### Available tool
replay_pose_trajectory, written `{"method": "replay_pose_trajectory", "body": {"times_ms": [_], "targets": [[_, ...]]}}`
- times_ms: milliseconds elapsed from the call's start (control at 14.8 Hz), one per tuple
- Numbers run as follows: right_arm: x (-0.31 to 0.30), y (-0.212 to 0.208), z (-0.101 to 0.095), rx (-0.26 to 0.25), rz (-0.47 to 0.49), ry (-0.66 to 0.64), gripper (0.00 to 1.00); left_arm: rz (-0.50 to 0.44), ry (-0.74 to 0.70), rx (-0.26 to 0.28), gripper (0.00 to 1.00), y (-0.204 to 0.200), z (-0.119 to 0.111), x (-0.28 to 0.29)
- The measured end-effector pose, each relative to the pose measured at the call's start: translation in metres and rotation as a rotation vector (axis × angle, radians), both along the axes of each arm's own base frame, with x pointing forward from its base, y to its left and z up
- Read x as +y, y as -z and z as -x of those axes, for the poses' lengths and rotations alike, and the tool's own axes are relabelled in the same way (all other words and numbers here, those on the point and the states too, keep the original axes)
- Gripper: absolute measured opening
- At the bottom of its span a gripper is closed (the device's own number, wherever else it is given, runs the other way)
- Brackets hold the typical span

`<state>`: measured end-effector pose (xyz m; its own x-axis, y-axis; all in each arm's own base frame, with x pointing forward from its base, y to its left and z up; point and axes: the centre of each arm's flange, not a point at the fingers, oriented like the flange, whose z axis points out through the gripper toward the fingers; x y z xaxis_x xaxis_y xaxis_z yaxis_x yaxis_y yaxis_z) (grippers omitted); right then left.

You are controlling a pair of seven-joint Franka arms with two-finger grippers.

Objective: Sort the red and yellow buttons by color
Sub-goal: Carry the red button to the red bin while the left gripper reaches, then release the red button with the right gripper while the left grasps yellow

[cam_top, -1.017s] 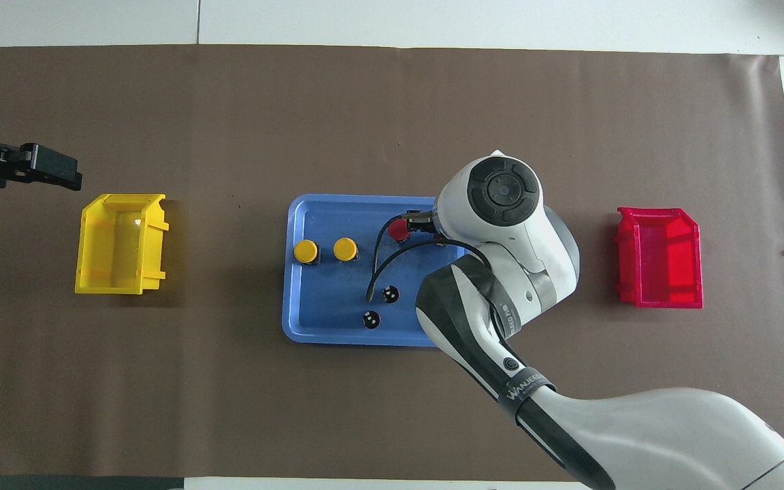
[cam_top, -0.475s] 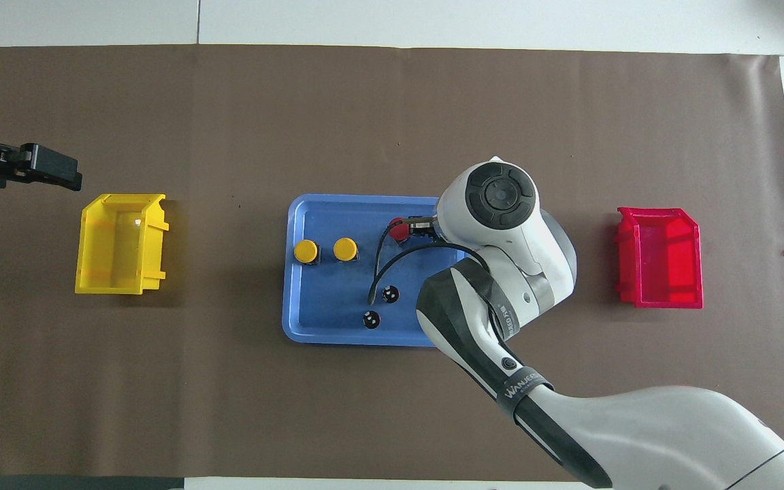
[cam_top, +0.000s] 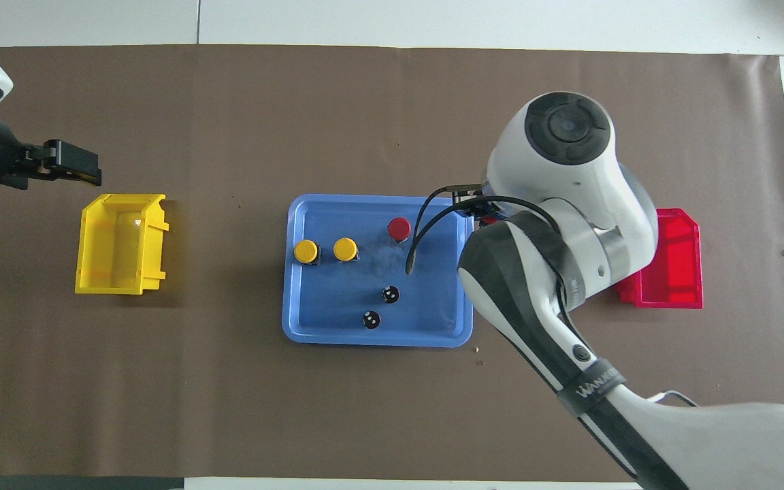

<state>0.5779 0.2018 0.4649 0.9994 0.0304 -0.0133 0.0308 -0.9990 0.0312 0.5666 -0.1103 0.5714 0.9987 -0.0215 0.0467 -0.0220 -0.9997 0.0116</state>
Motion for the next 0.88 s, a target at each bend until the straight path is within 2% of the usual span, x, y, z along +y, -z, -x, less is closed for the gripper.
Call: {"method": "replay_pose_trajectory", "body": {"times_ms": [136,203,271,407,610,746,881], "targets": [[-0.087,-0.025,0.019,-0.026,0.009,-0.084,0.41,0.013,-0.048,-0.025,0.96,0.035,0.020,-0.061],[-0.131,-0.022,0.033,-0.034,-0.010,-0.118,0.41,0.020,-0.066,-0.030,0.88,0.053,0.032,-0.090],[-0.173,-0.012,0.047,-0.040,-0.040,-0.144,0.41,0.027,-0.081,-0.030,0.88,0.070,0.043,-0.116],[-0.239,0.017,0.074,-0.053,-0.063,-0.187,0.41,0.033,-0.095,-0.019,0.79,0.098,0.058,-0.157],[-0.268,0.038,0.092,-0.048,-0.061,-0.203,0.41,0.035,-0.100,0.004,0.78,0.138,0.061,-0.188],[-0.265,0.040,0.093,-0.049,-0.062,-0.206,0.41,0.036,-0.089,0.016,0.78,0.171,0.063,-0.201],[-0.265,0.045,0.093,-0.069,-0.057,-0.205,0.41,0.029,-0.072,0.036,0.78,0.201,0.070,-0.213]]}}
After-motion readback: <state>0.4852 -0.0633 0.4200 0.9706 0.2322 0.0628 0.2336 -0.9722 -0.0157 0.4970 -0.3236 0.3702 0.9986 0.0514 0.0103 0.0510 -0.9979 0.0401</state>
